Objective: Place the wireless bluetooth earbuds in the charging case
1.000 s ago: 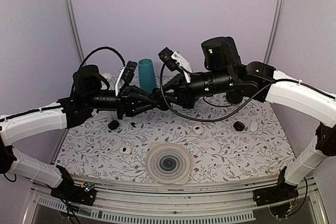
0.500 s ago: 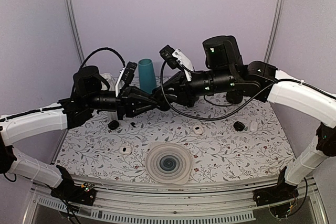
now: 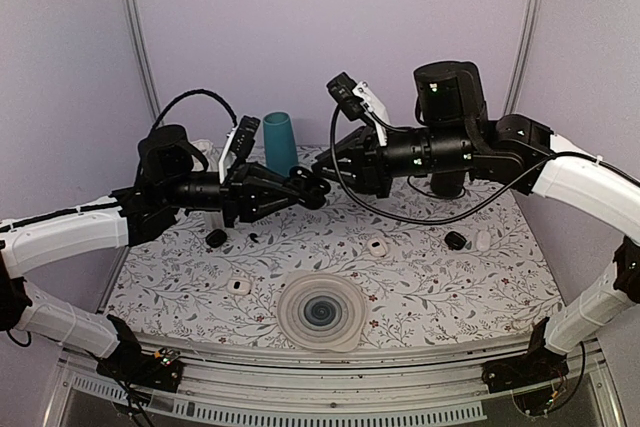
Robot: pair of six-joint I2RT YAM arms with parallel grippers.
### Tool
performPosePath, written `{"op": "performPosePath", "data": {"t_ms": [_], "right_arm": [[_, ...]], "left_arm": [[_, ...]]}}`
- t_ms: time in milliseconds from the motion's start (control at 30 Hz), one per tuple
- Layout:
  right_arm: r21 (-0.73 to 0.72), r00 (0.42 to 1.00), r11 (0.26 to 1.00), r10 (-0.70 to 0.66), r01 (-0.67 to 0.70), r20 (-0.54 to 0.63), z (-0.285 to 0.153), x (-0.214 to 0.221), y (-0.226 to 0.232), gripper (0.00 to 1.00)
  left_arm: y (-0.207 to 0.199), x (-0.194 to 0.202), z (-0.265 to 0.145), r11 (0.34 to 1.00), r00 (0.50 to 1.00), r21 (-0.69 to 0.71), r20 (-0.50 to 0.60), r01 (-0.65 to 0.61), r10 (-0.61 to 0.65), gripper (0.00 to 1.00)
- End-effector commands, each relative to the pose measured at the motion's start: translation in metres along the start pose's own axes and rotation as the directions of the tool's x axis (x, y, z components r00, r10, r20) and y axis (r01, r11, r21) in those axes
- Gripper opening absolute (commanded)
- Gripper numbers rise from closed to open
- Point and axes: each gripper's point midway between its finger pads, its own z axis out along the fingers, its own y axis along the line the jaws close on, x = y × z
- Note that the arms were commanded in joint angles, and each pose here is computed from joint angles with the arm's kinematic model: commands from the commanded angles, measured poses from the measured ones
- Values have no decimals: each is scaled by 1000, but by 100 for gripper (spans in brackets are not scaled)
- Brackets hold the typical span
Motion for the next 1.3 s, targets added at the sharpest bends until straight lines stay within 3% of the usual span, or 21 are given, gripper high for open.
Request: {"op": "performPosePath", "data": {"t_ms": [0,700,1267], "right_arm": [[-33,1000,999,24,-24,1,-11,4,5,20],[20,995,999,52,-50,-86,4,32,-9,9],[-17,991,999,49,-52,-124,13,39,-4,4]], "left_arm": [[-2,-8,-3,1000,999,9,28,-20,20,0],[-8,-16,-5,999,999,27,43,-33,32,0],[-8,-26,-7,998,996,0,71,-61,61,0]]}}
